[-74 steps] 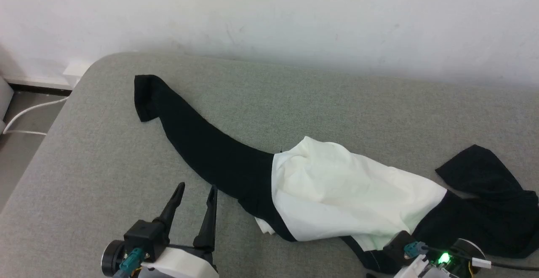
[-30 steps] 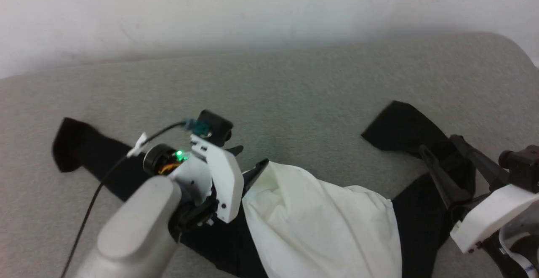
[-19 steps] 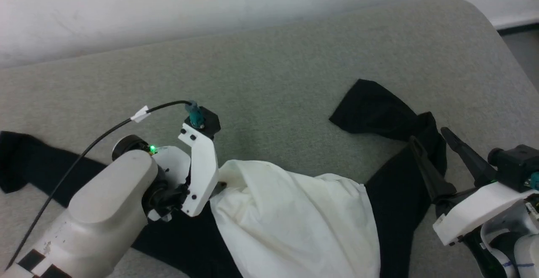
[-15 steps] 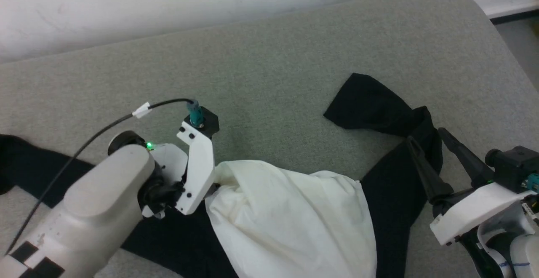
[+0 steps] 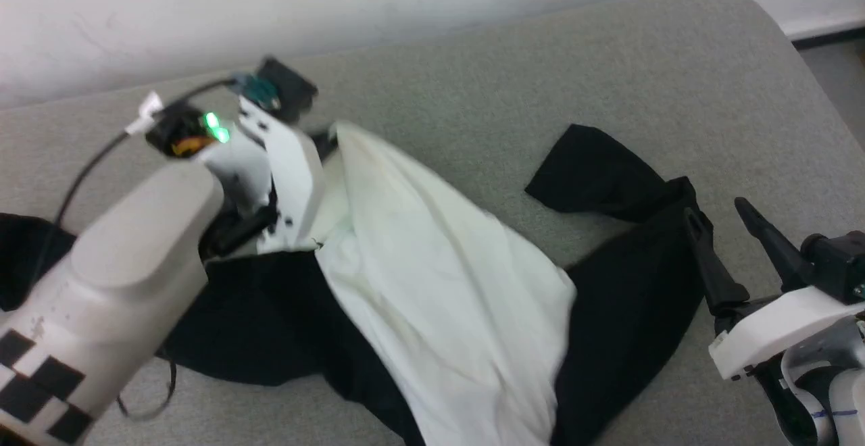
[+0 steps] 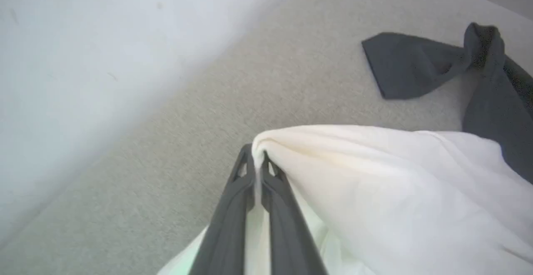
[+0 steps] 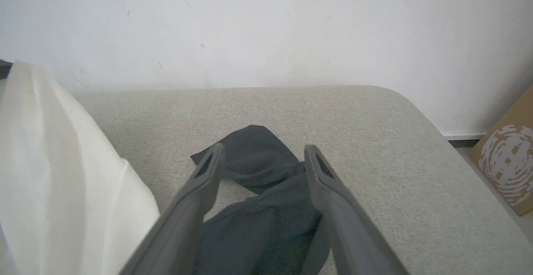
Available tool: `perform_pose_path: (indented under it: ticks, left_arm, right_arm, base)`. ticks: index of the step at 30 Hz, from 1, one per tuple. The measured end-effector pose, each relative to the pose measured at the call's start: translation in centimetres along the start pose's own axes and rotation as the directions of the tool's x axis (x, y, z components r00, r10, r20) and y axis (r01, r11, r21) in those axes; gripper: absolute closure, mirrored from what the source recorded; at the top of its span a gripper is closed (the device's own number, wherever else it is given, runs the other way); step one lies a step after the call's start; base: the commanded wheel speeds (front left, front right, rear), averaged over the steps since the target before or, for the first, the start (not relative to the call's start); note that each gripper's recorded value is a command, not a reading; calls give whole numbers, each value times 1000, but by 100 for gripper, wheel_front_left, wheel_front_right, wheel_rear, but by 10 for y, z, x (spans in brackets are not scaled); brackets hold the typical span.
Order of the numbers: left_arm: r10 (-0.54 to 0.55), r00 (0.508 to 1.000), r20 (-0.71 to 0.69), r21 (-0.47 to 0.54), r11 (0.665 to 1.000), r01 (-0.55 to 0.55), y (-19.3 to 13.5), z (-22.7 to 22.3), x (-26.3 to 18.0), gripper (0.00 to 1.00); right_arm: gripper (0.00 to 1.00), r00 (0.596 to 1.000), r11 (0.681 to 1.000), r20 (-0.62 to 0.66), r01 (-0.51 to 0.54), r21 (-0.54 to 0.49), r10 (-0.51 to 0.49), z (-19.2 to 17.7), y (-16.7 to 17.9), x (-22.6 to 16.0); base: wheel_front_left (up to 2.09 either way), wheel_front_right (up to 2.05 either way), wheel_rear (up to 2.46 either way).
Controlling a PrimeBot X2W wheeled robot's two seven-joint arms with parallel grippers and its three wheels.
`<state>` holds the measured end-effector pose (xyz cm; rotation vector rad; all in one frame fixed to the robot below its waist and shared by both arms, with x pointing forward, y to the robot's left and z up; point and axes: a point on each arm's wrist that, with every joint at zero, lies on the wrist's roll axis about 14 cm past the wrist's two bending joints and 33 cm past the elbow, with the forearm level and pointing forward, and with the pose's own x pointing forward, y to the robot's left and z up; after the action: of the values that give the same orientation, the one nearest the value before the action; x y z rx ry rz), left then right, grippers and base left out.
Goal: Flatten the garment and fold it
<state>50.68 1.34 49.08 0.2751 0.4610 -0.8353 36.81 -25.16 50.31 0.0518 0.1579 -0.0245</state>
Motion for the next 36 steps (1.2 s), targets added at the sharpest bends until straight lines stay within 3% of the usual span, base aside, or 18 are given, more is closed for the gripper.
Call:
perform_pose_path:
  ticks: [3,6,9,12,15,16,17,21,27,31,36]
  left_arm:
    - [79,968,240,75,992,-99,18,60,-20,100]
    - [136,874,466,138,965,-224,32,113,-50,100]
    - [155,805,573,168,939,-300,38,129,-67,100]
    - [196,832,519,183,926,-332,49,103,-59,100]
    - [216,892,397,177,936,-305,53,52,-38,100]
    - [218,910,353,175,940,-293,53,35,-31,78]
    - [229,922,311,173,941,-292,55,18,-25,0]
    - [259,940,223,140,945,-294,60,-20,-11,0]
    - [305,910,281,69,939,-336,68,-13,-18,0]
    - [372,851,370,9,915,-403,78,14,-41,0]
    - [430,725,539,-106,888,-448,72,56,-95,0]
  right_arm:
    - [0,999,1000,37,1,3,-1,10,1,-1]
    - [0,998,1000,62,-5,2,5,17,4,0]
    - [0,997,1000,73,-22,10,22,20,12,1]
    - [0,997,999,63,-37,17,36,16,19,3]
    - [0,998,998,42,-51,21,50,9,24,6]
    - [0,998,998,32,-56,22,55,6,26,7]
    - [0,998,998,21,-59,24,58,3,28,7]
    - [0,996,996,-36,-81,26,82,-14,36,10]
    - [0,989,993,-87,-117,23,119,-27,45,12]
    - [0,984,990,-103,-143,10,144,-29,50,10]
    - [0,968,977,-142,-213,-14,209,-35,67,5]
  base:
    - [0,0,0]
    - [0,0,0]
    - [0,0,0]
    - [0,0,0]
    - [0,0,0]
    - [0,0,0]
    - [0,0,0]
    - [0,0,0]
    - [0,0,0]
    - [0,0,0]
    - [0,0,0]
